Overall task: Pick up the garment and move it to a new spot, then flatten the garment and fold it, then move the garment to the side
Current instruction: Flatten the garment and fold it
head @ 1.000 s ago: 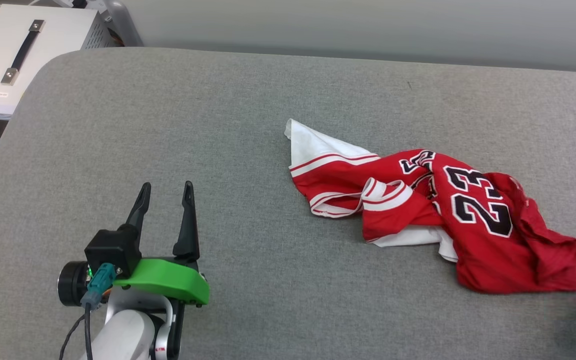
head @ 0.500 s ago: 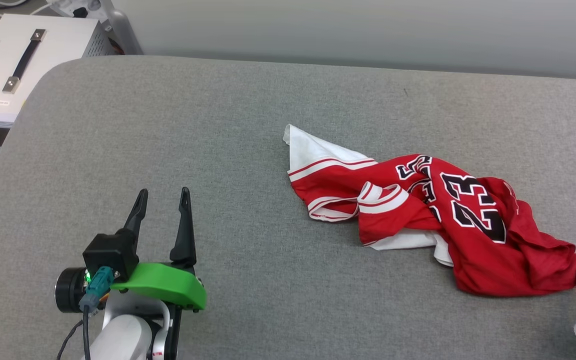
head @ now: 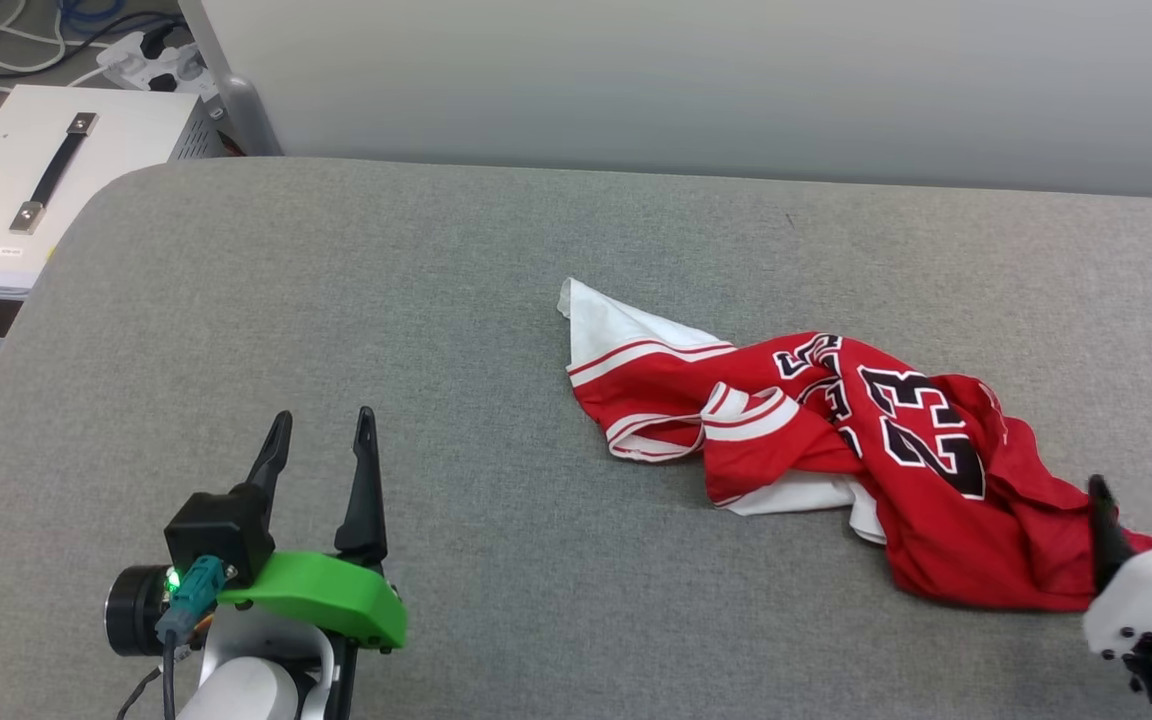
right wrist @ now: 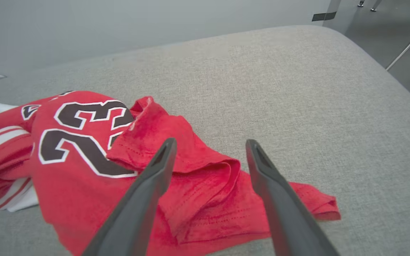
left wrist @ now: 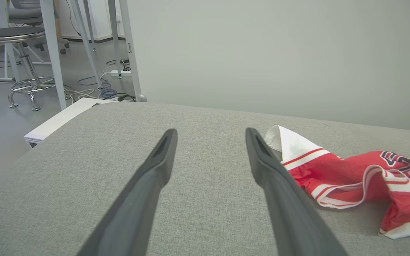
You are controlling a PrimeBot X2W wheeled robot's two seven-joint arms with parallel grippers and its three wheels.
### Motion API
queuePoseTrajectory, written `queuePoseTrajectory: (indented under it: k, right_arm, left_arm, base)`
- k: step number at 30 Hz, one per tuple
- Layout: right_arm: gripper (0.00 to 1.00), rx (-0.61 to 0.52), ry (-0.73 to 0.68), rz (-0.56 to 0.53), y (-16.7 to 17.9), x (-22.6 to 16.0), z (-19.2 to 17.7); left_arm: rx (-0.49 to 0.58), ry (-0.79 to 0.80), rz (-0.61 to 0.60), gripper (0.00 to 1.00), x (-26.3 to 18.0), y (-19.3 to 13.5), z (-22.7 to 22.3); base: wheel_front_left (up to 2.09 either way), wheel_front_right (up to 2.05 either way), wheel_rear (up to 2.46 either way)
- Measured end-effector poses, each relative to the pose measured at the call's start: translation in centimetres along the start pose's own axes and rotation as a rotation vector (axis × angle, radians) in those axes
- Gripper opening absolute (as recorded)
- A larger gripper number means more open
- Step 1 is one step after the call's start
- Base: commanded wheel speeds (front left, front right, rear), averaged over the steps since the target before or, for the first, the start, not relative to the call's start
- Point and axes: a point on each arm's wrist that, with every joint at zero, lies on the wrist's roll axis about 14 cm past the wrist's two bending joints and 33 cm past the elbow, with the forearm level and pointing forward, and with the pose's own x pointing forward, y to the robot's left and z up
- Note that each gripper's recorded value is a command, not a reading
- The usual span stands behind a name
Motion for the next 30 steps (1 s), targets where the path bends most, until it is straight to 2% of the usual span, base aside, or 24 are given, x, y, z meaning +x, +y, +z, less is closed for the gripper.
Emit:
queuePoseTrajectory:
  k: [6, 12, 22, 23, 24, 25, 30]
  right_arm:
    - [1.00, -0.036, 0.133, 0.113, 3.2, 0.3, -1.2]
    - [1.00, -0.118, 0.236, 0.216, 5.9, 1.7, -1.5]
    - [1.00, -0.188, 0.428, 0.209, 4.9, 4.5, -4.8]
    - [0.91, -0.187, 0.434, 0.208, 4.9, 4.6, -5.0]
    - [0.06, -0.182, 0.441, 0.208, 4.9, 4.8, -5.2]
    - [0.00, -0.173, 0.440, 0.211, 5.0, 5.1, -5.3]
    - [0.00, -0.166, 0.427, 0.213, 5.2, 5.3, -5.0]
  left_arm:
    - [-0.001, 0.009, -0.002, 1.00, 0.0, 0.0, -0.2]
    - [-0.003, 0.032, 0.012, 1.00, 0.2, 0.3, -1.0]
    - [-0.012, 0.058, 0.035, 1.00, 1.2, 0.7, -2.3]
    - [-0.010, 0.060, 0.037, 1.00, 1.2, 0.8, -2.5]
    - [-0.007, 0.063, 0.041, 1.00, 1.3, 1.0, -2.6]
    - [-0.004, 0.065, 0.045, 1.00, 1.3, 1.2, -2.7]
    - [0.001, 0.071, 0.049, 1.00, 1.3, 1.4, -3.0]
  base:
    - [0.00, 0.00, 0.00]
    - [0.00, 0.00, 0.00]
    - [0.00, 0.00, 0.00]
    - [0.00, 0.00, 0.00]
    - [0.00, 0.00, 0.00]
    - [0.00, 0.00, 0.00]
    - [0.00, 0.00, 0.00]
